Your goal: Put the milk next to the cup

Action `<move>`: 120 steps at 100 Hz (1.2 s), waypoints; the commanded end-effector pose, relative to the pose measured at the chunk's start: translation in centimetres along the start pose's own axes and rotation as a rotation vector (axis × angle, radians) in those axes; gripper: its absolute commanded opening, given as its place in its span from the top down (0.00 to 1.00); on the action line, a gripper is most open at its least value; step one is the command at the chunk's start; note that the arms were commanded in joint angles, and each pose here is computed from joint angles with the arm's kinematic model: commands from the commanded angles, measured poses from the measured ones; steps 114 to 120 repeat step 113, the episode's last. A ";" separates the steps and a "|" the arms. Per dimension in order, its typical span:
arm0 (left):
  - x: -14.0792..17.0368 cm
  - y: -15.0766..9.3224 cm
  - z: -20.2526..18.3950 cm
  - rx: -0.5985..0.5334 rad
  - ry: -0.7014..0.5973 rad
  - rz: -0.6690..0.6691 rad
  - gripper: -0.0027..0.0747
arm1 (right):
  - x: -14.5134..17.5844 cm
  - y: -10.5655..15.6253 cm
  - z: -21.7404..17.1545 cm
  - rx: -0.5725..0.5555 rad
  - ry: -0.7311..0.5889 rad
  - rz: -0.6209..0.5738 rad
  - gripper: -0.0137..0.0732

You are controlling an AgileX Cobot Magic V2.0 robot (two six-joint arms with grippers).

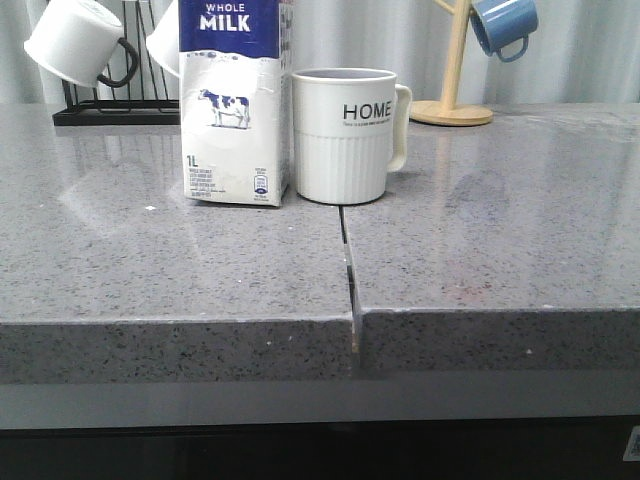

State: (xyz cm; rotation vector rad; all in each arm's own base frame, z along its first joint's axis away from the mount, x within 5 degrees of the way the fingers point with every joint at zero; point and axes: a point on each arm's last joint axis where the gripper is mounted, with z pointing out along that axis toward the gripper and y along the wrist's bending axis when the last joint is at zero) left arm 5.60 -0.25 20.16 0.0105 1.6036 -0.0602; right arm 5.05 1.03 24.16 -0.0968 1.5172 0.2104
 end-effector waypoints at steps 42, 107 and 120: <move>0.5 0.0 0.0 0.004 -0.073 -0.022 0.99 | 2.8 -1.5 -0.1 0.225 -0.078 -0.032 0.92; 0.5 0.0 0.0 0.004 -0.073 -0.022 0.99 | 2.8 -1.5 -0.1 0.226 -0.077 -0.039 0.92; 0.5 0.0 0.0 0.004 -0.073 -0.022 0.99 | 2.8 -1.5 -0.1 0.226 -0.077 -0.039 0.92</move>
